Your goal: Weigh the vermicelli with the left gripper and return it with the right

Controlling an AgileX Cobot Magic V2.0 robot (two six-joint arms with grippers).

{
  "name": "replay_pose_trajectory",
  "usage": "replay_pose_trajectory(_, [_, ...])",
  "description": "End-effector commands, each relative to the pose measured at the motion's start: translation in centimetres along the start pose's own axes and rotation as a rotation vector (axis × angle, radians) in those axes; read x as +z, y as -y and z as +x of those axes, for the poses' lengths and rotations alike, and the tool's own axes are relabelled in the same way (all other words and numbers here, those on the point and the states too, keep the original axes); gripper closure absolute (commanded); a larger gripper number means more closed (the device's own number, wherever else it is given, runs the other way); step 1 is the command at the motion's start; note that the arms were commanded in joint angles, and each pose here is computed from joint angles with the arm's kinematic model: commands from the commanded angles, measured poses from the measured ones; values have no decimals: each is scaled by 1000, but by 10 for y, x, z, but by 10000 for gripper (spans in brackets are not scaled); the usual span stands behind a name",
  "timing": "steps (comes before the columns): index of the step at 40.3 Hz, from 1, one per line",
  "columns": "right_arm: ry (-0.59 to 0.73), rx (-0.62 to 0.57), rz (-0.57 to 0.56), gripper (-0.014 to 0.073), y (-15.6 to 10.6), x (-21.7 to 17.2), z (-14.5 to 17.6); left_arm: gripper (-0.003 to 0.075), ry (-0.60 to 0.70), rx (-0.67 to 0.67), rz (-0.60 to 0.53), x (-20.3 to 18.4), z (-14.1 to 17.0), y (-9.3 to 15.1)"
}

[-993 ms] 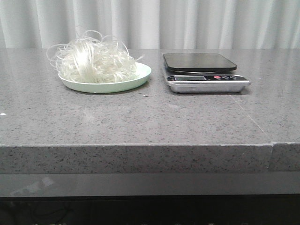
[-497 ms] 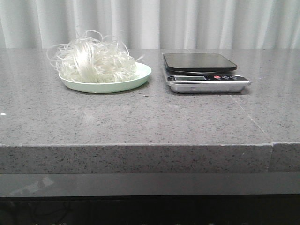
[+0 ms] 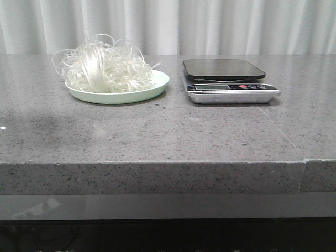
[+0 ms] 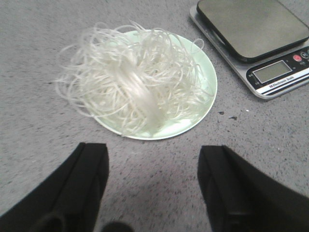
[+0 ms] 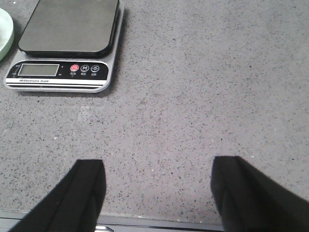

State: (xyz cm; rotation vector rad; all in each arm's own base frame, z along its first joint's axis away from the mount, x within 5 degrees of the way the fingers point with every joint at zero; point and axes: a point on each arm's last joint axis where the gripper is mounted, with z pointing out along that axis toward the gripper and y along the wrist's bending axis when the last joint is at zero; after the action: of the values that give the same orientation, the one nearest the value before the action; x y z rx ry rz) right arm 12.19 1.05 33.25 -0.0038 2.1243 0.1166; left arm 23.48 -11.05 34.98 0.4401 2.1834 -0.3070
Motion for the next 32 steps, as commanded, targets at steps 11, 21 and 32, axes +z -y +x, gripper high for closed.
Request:
replay_pose_trajectory(11, [81, -7, 2, 20, 0, -4, -14, 239, -3, -1, 5, 65, -39, 2])
replay_pose_trajectory(21, [81, -7, 2, 20, 0, -4, -14, 239, -35, 52, -26, 104, -43, -2])
replay_pose_trajectory(32, [81, -7, 2, 20, 0, -4, -14, 239, -33, 51, -27, 135, -38, -3])
